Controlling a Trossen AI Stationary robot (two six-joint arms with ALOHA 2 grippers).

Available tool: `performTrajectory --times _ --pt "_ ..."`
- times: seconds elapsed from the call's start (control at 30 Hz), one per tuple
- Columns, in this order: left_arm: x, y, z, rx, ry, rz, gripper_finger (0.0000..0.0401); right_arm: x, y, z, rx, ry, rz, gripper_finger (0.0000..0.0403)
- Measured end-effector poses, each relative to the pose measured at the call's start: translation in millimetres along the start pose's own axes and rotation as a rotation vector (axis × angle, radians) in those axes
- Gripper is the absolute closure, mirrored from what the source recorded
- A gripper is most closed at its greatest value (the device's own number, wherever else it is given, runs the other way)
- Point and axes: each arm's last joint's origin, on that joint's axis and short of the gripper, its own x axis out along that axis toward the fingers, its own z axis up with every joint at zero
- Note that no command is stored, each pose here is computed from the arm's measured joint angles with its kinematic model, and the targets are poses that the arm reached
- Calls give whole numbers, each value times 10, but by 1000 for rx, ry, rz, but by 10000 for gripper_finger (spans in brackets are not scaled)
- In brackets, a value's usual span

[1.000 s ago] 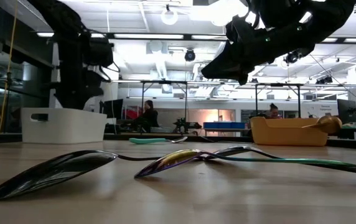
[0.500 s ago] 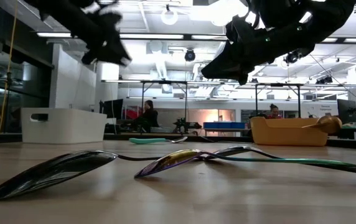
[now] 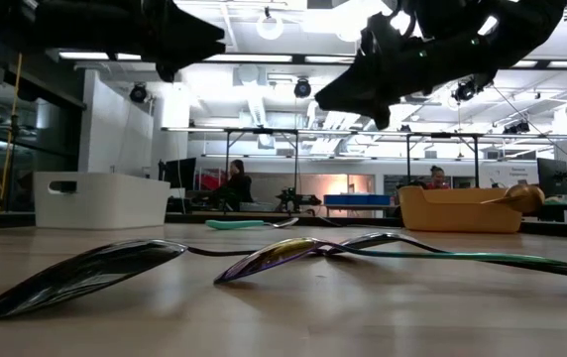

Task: Sort silverware by color (type)
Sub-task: Put the violet spoon into the white bin

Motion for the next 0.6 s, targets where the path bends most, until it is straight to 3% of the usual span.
performTrajectory --times 0.33,0.6 --pt "3 1 -27 -43 44 2 258 -3 13 81 -21 -83 17 322" --pt "2 -4 -46 -55 64 -13 258 -5 17 97 43 -98 24 322"
